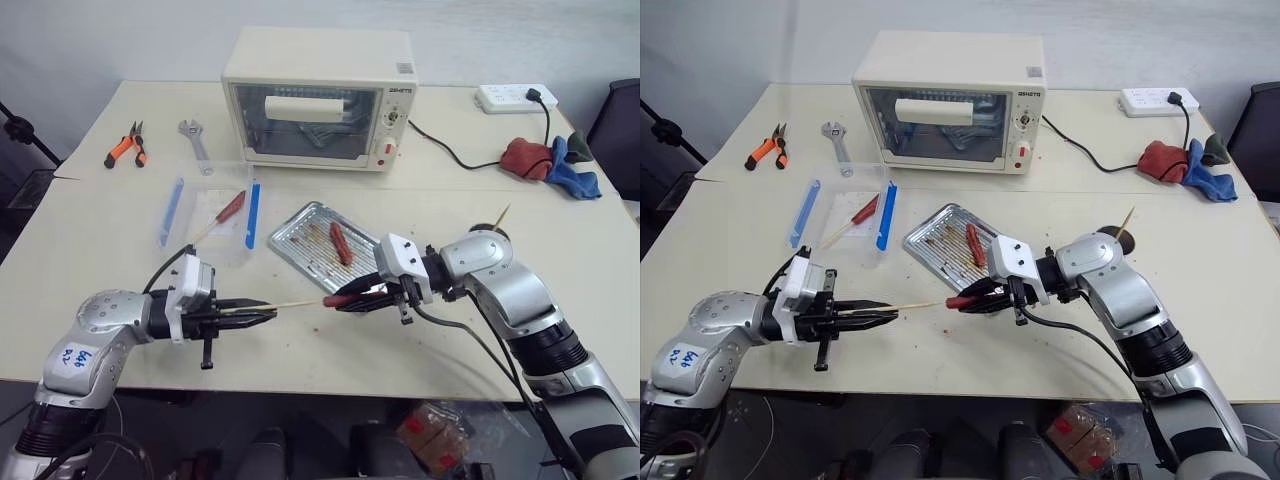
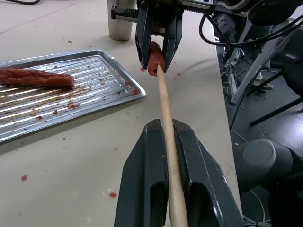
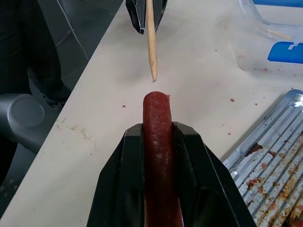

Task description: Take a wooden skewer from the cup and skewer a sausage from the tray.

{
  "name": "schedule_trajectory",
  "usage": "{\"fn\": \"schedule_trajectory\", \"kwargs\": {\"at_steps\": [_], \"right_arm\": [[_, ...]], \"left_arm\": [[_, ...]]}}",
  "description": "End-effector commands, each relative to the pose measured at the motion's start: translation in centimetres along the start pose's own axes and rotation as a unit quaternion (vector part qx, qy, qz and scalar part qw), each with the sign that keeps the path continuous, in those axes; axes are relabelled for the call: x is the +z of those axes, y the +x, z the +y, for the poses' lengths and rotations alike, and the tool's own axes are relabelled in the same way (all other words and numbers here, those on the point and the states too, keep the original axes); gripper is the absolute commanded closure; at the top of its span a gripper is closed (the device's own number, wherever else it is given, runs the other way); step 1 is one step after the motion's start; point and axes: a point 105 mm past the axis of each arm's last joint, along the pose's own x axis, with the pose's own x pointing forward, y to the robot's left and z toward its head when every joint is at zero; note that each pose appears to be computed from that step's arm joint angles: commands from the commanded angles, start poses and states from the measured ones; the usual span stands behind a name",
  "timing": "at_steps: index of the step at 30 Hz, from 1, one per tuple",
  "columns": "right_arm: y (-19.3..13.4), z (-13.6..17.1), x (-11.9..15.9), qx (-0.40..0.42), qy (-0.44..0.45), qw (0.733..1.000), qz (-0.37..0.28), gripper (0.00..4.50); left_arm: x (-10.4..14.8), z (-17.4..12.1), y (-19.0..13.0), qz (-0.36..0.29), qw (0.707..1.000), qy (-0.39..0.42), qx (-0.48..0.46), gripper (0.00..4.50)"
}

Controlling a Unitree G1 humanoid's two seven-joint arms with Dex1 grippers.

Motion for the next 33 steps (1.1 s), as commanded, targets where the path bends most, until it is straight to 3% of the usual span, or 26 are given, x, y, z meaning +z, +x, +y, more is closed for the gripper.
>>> {"fn": "schedule_trajectory", "kwargs": {"at_steps": [1, 18, 33], "right_arm": [[-0.3, 0.1, 1.4, 0.001, -0.029, 0.999, -0.015, 3.68], [0.4, 0.8, 1.8, 0.016, -0.033, 0.999, -0.019, 3.68], [-0.5, 0.3, 0.9, 0.005, -0.024, 1.0, -0.005, 3.68]], "left_arm": [[0.0, -0.2, 0.0, 0.006, 1.0, 0.01, -0.003, 4.5], [-0.1, 0.2, 1.0, -0.004, 1.0, 0.014, -0.009, 4.5], [0.2, 0.0, -0.2, 0.001, 1.0, 0.012, -0.013, 4.5]]}}
